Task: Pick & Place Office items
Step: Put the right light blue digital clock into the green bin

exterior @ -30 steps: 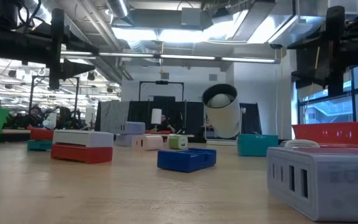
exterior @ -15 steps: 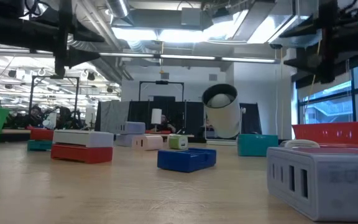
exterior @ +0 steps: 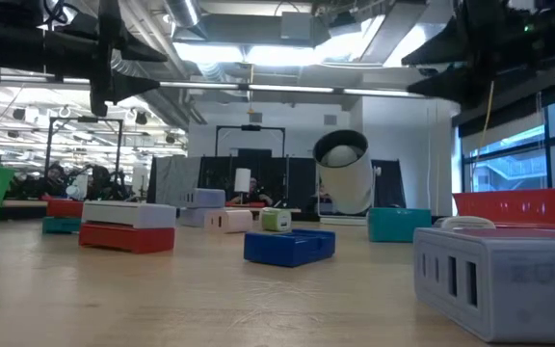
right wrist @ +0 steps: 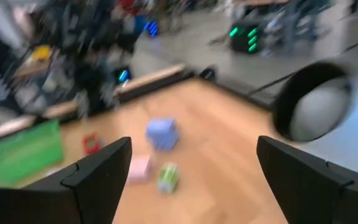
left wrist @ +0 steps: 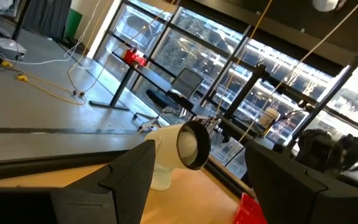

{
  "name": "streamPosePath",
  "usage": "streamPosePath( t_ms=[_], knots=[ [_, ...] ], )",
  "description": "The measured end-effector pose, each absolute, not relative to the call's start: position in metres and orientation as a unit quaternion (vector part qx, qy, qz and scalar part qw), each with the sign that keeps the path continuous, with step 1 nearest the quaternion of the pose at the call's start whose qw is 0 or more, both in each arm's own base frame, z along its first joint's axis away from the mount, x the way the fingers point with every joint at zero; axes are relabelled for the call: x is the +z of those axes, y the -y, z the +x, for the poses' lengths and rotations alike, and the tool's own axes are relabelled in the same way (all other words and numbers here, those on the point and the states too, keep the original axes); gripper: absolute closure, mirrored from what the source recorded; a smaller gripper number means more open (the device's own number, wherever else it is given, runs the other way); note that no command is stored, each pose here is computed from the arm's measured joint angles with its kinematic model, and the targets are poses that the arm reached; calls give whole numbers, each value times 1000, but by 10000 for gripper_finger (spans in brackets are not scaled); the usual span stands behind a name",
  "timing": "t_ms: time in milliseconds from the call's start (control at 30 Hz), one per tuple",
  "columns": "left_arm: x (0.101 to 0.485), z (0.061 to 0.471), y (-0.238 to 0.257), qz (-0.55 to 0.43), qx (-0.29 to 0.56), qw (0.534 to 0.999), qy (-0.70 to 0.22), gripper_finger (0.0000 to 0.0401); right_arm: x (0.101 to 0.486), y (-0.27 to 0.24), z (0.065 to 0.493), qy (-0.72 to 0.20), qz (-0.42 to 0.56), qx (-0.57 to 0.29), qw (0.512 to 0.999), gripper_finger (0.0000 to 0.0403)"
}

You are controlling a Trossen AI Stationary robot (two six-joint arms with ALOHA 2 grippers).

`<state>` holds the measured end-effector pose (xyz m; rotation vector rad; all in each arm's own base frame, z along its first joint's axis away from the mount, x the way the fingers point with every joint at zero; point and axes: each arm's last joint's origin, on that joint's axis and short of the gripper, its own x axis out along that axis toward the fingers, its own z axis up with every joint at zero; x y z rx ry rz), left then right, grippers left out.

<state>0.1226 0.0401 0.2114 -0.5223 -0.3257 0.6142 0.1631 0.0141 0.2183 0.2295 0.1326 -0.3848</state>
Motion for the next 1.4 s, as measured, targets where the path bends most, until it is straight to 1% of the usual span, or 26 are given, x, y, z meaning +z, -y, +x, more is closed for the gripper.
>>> streamPosePath(
  t_ms=[233, 467, 700, 867, 1000, 1133, 1300, 1400],
  knots=[
    [212, 123, -40, -254, 296, 907, 160, 157, 193, -18, 179, -163, 104, -118, 974, 56],
    [212, 123, -40, -255, 297, 906, 160, 159, 169, -21, 188, -255, 107, -50, 960, 56],
    [212, 123, -40, -254, 297, 906, 159, 161, 152, -20, 194, -309, 96, -31, 946, 56],
    [212, 123, -40, -255, 298, 906, 159, 162, 153, -23, 208, -334, 68, 10, 940, 56],
    [211, 123, -40, -254, 298, 906, 159, 162, 151, -25, 221, -382, 34, 27, 923, 56],
    [210, 123, -40, -254, 299, 907, 154, 162, 144, -27, 231, -423, 31, 29, 905, 56],
    [208, 123, -40, -253, 303, 908, 142, 162, 140, -29, 240, -438, 39, 46, 897, 58],
    [207, 123, -40, -254, 304, 908, 137, 162, 139, -28, 242, -438, 37, 45, 897, 71]
  ],
)
